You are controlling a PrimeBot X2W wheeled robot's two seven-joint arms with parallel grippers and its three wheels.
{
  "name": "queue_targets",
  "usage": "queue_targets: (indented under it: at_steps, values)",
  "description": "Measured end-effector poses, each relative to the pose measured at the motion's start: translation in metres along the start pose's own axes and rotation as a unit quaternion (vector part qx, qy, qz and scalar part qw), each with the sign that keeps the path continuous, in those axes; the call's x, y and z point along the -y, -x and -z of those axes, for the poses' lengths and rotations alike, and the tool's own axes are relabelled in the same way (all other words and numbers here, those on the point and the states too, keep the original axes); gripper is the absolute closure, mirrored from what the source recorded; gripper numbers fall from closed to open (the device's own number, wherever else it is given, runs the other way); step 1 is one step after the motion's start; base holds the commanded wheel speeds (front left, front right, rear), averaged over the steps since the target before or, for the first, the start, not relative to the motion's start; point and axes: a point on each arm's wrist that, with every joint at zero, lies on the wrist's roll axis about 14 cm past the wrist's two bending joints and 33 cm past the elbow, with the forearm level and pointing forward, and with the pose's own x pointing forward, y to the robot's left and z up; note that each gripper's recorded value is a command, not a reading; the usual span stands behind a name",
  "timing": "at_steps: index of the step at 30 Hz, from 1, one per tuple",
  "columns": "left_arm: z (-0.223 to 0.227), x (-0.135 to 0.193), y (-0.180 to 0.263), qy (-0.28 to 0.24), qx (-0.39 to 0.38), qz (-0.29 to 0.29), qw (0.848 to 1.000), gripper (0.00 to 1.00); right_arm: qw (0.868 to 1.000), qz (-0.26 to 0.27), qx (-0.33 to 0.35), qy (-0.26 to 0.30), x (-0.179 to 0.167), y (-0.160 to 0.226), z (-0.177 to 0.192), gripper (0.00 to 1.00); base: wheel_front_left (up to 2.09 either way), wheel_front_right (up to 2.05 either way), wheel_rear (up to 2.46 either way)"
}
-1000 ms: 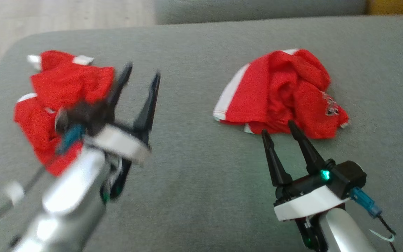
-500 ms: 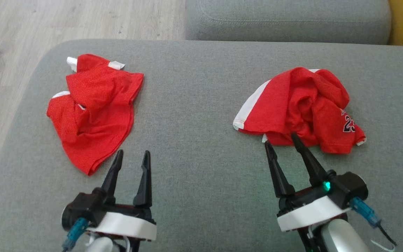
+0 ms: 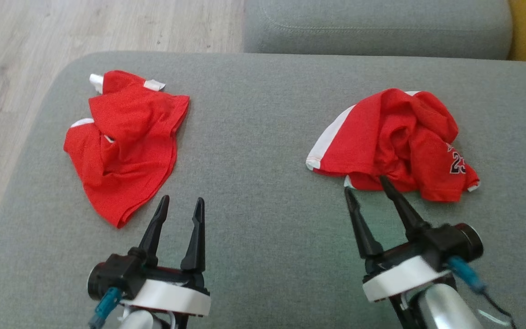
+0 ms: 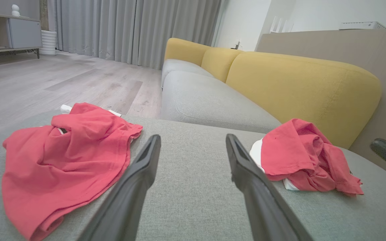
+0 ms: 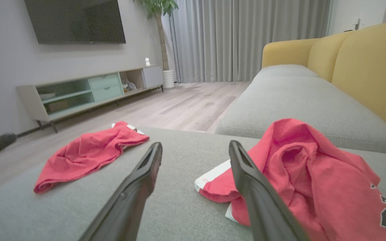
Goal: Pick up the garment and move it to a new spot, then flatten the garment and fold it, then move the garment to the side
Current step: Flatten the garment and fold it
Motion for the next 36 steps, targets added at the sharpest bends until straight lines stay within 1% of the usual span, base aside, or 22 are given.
queue_targets:
  at_steps: [3, 6, 9, 12, 17, 23, 26, 29, 30, 31, 32, 34, 36]
  values:
    - [0.001, -0.003, -0.001, 0.004, 0.001, -0.004, 1.000, 0.00, 0.998, -0.017, -0.025, 0.056, -0.001, -0.007, 0.013, 0.00, 0.00, 0.00, 0.00]
    - [0.004, -0.006, -0.002, 0.005, -0.004, -0.008, 1.000, 0.00, 0.991, -0.035, -0.056, 0.113, 0.000, -0.023, 0.025, 0.00, 0.00, 0.00, 0.00]
    - [0.011, -0.009, 0.000, 0.010, -0.014, -0.014, 1.000, 0.00, 0.979, -0.049, -0.102, 0.167, 0.004, -0.040, 0.039, 0.00, 0.00, 0.00, 0.00]
    - [0.015, -0.010, 0.000, 0.016, -0.017, -0.017, 1.000, 0.00, 0.966, -0.059, -0.146, 0.205, 0.009, -0.052, 0.056, 0.00, 0.00, 0.00, 0.00]
    - [0.016, -0.020, -0.001, 0.019, -0.018, -0.033, 0.999, 0.00, 0.942, -0.061, -0.222, 0.246, 0.022, -0.062, 0.087, 0.00, 0.00, 0.00, 0.00]
    - [0.020, -0.032, 0.002, 0.022, -0.024, -0.053, 0.998, 0.00, 0.917, -0.063, -0.281, 0.278, 0.035, -0.065, 0.115, 0.00, 0.00, 0.00, 0.00]
    - [0.022, -0.033, 0.002, 0.023, -0.026, -0.055, 0.998, 0.00, 0.909, -0.062, -0.293, 0.290, 0.039, -0.069, 0.120, 0.00, 0.00, 0.00, 0.00]
    - [0.023, -0.035, 0.000, 0.026, -0.027, -0.057, 0.998, 0.00, 0.908, -0.055, -0.294, 0.294, 0.046, -0.075, 0.119, 0.00, 0.00, 0.00, 0.00]
    - [0.023, -0.036, -0.001, 0.027, -0.026, -0.059, 0.998, 0.00, 0.908, -0.053, -0.296, 0.293, 0.047, -0.076, 0.120, 0.15, 0.00, 0.00, 0.00]
    - [0.022, -0.037, -0.002, 0.027, -0.024, -0.061, 0.998, 0.00, 0.908, -0.052, -0.297, 0.291, 0.048, -0.076, 0.121, 0.74, 0.00, 0.00, 0.00]
    - [0.021, -0.038, -0.004, 0.026, -0.023, -0.061, 0.998, 0.00, 0.908, -0.052, -0.298, 0.291, 0.048, -0.076, 0.121, 1.00, 0.00, 0.00, 0.00]
    - [0.021, -0.038, -0.006, 0.023, -0.023, -0.059, 0.998, 0.00, 0.909, -0.049, -0.300, 0.286, 0.050, -0.075, 0.122, 1.00, 0.00, 0.00, 0.00]
    - [0.021, -0.037, -0.006, 0.024, -0.023, -0.055, 0.998, 0.00, 0.913, -0.044, -0.295, 0.279, 0.053, -0.075, 0.120, 1.00, 0.00, 0.00, 0.00]
